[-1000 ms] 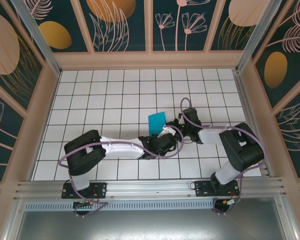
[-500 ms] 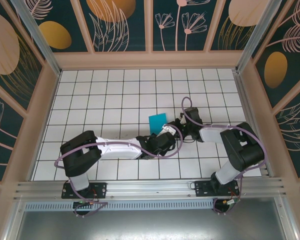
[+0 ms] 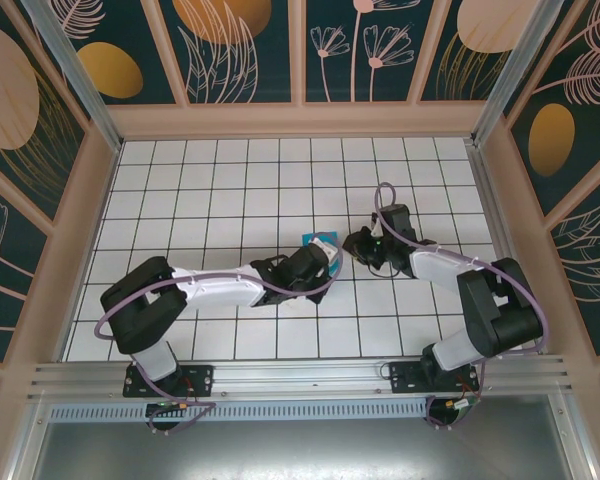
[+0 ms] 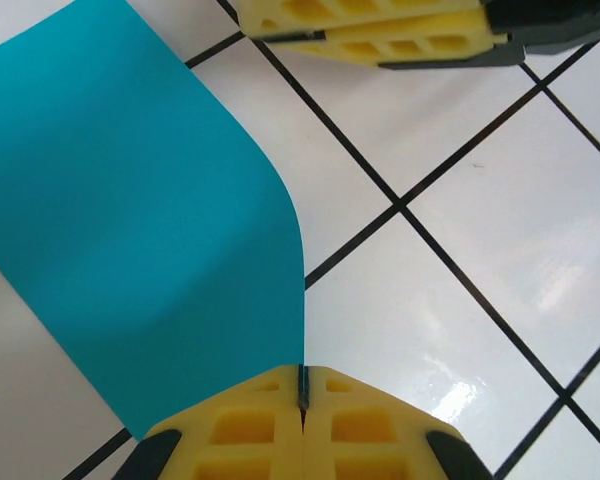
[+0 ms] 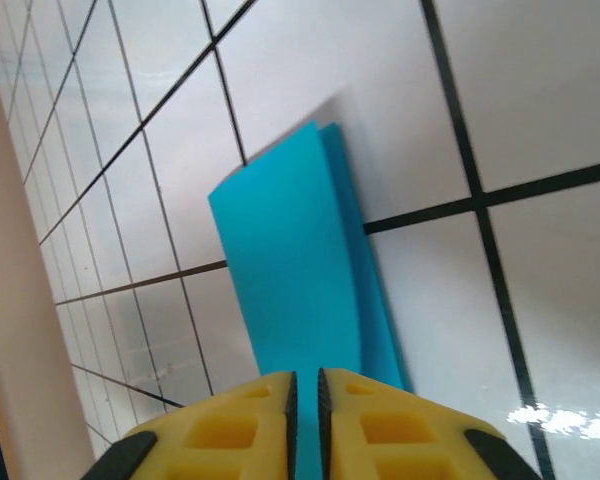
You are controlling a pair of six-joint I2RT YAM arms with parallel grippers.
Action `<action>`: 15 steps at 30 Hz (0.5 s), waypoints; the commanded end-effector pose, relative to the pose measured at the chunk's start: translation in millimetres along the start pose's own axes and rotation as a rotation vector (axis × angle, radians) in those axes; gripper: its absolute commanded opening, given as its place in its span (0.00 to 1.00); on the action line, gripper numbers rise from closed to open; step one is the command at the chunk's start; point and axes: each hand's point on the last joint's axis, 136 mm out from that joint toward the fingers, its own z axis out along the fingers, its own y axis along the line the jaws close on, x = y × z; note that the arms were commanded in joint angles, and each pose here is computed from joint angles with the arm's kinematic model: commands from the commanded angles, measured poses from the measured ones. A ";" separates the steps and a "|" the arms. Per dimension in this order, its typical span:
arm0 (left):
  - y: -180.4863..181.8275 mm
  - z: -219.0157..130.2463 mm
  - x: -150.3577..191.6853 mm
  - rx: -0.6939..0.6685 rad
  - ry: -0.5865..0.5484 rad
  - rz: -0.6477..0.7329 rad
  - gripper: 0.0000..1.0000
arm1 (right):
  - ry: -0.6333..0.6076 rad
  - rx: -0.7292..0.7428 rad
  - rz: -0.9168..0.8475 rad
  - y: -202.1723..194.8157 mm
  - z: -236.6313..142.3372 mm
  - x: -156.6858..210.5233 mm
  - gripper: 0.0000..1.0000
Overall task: Fold a paper plane with a square sheet of paper (pick it up from the middle)
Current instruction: Third fold the triangle at the center of the table.
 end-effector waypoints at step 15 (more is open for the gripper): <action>-10.4 0.1 1.7 0.185 0.046 -0.073 0.00 | 0.142 0.045 -0.127 1.2 53.7 -4.8 0.11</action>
